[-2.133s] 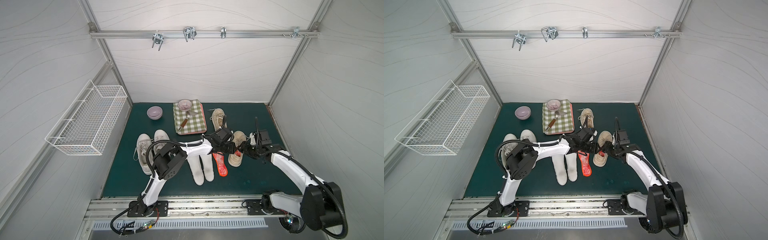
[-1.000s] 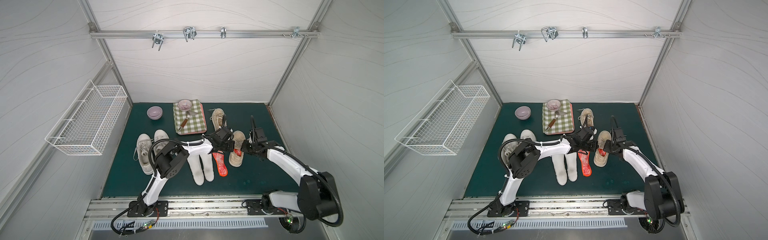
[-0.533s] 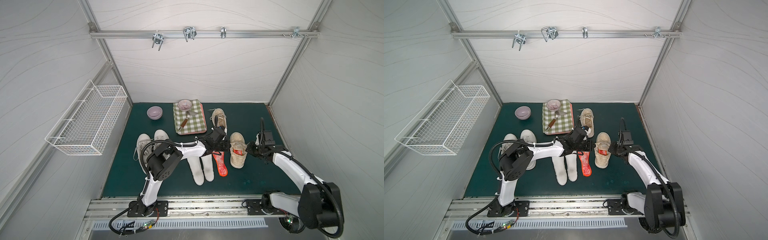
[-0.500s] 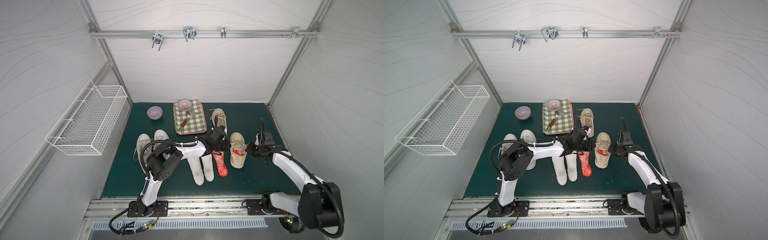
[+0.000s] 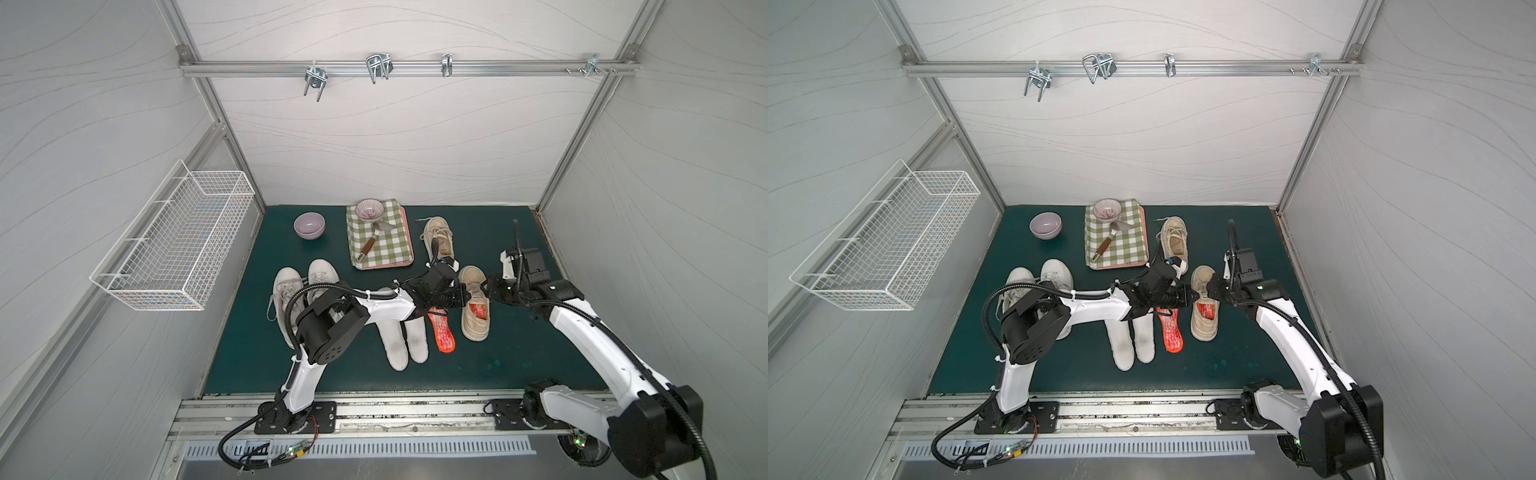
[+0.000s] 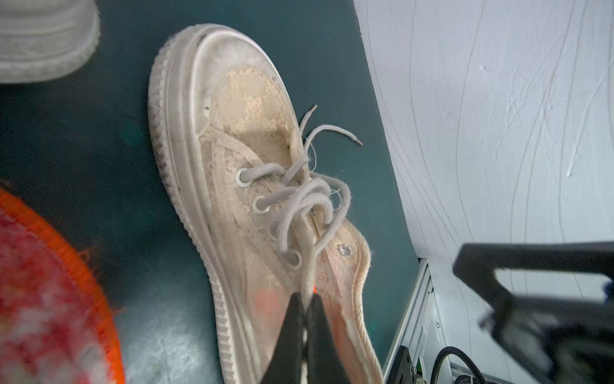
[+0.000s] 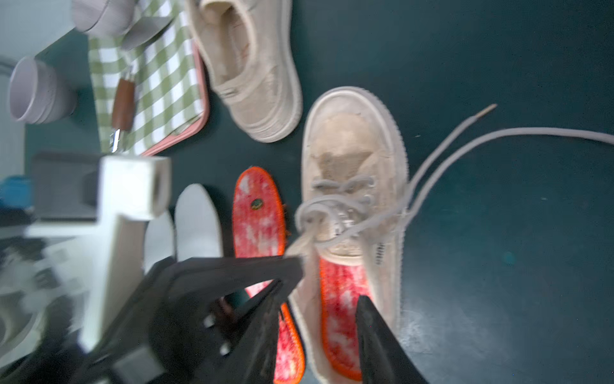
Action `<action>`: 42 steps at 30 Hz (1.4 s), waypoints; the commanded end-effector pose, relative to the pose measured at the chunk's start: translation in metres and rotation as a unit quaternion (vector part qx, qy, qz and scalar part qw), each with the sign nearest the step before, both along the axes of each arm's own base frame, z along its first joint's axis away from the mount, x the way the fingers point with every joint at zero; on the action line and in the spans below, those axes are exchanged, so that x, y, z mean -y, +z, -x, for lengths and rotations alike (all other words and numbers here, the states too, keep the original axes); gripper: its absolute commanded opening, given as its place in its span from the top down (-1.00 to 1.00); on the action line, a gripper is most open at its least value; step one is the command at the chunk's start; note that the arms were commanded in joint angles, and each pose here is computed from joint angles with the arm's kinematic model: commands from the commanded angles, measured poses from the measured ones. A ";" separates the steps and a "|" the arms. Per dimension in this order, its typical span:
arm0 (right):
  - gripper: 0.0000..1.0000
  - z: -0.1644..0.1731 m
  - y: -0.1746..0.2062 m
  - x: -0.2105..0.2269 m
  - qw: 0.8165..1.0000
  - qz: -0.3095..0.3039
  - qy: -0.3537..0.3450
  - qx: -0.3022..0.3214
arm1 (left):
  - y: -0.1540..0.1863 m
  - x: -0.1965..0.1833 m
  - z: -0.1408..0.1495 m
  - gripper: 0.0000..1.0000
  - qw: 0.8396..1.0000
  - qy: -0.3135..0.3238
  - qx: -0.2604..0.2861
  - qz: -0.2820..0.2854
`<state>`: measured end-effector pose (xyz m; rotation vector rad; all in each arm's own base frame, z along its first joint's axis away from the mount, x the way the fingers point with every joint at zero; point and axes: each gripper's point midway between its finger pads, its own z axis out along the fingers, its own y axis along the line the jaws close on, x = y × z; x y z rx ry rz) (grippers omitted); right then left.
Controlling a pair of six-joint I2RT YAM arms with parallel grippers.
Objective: Remove the insole from the shoe
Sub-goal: Adjust the shoe at the center of the board, then remove the insole from the shoe.
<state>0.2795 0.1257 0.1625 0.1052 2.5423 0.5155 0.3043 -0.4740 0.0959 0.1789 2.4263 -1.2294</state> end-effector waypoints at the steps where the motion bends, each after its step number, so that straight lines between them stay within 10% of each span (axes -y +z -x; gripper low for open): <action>1: 0.18 0.020 -0.012 -0.017 0.998 0.002 0.041 -0.046 | 0.018 0.004 -0.006 1.00 0.999 0.016 0.017 0.031; 17: 0.41 0.038 -0.088 0.006 0.989 0.056 -0.016 -0.139 | 0.013 -0.007 -0.007 1.00 0.999 0.035 0.016 0.016; 27: -0.24 0.040 -0.107 0.032 0.979 0.128 -0.056 -0.150 | 0.014 -0.013 -0.009 1.00 0.999 0.046 0.023 0.016; 42: -0.27 0.045 -0.161 0.024 0.946 0.217 -0.040 -0.236 | 0.029 -0.025 -0.014 1.00 0.997 0.064 0.034 0.038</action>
